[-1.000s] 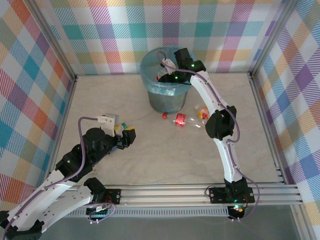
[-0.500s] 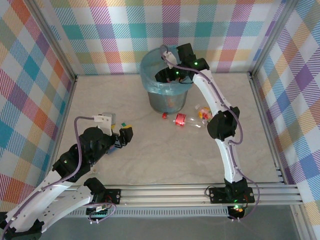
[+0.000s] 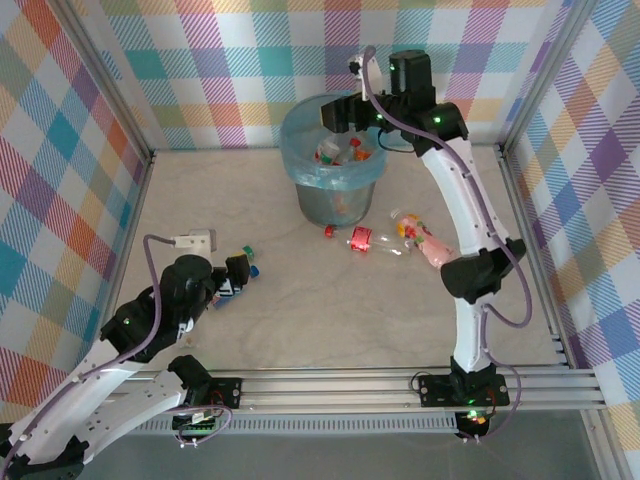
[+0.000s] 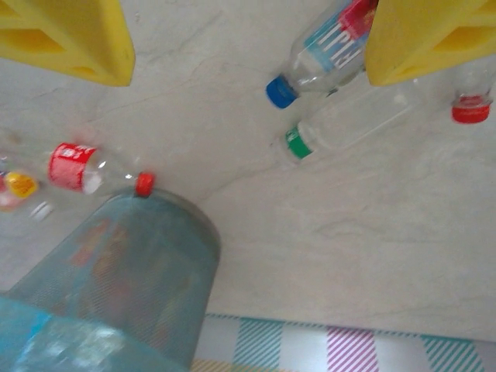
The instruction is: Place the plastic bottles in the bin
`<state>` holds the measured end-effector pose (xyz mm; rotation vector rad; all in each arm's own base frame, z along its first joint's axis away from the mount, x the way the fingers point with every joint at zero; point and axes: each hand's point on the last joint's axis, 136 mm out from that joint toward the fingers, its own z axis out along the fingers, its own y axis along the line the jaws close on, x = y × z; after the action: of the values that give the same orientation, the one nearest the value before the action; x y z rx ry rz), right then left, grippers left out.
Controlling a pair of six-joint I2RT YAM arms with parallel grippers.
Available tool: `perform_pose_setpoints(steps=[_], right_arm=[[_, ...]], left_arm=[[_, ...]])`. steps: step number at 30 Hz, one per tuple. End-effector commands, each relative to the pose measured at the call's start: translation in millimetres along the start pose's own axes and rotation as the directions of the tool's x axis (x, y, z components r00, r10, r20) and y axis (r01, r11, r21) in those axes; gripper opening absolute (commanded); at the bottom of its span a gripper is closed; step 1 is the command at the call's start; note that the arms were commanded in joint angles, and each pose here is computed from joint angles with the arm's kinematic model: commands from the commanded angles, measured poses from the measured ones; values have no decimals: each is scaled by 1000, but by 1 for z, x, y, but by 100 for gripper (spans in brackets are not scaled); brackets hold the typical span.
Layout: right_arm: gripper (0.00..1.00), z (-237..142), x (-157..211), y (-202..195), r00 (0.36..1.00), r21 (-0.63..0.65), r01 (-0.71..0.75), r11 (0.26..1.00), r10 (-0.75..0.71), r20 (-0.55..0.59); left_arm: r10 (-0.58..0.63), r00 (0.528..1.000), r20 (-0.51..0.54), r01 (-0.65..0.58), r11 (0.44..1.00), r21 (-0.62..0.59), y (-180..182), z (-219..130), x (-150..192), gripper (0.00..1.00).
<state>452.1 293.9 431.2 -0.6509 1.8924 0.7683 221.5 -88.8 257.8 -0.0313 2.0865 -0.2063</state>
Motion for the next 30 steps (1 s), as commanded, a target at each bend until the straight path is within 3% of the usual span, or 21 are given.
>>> perform_pose_setpoints(steps=[1,6,13,21,30], right_arm=[[78,-21,-7,39,998,-13,48,999,-47,36],[79,-28,30,81,990,-62,138,988,-138,5],[79,-38,93,73,991,-33,70,997,-74,-111],[79,-50,132,84,990,-104,8,995,-22,-138],[83,-62,128,98,992,-163,-16,987,-5,-129]], left_arm=[[36,993,-115,-48,993,-105,13,10,19,78],[100,956,-275,-146,977,-153,7,38,41,79],[192,907,-375,-262,954,-145,1,69,40,87],[48,849,-525,-188,958,-216,49,110,43,88],[-51,765,-642,-132,963,-234,83,160,60,92]])
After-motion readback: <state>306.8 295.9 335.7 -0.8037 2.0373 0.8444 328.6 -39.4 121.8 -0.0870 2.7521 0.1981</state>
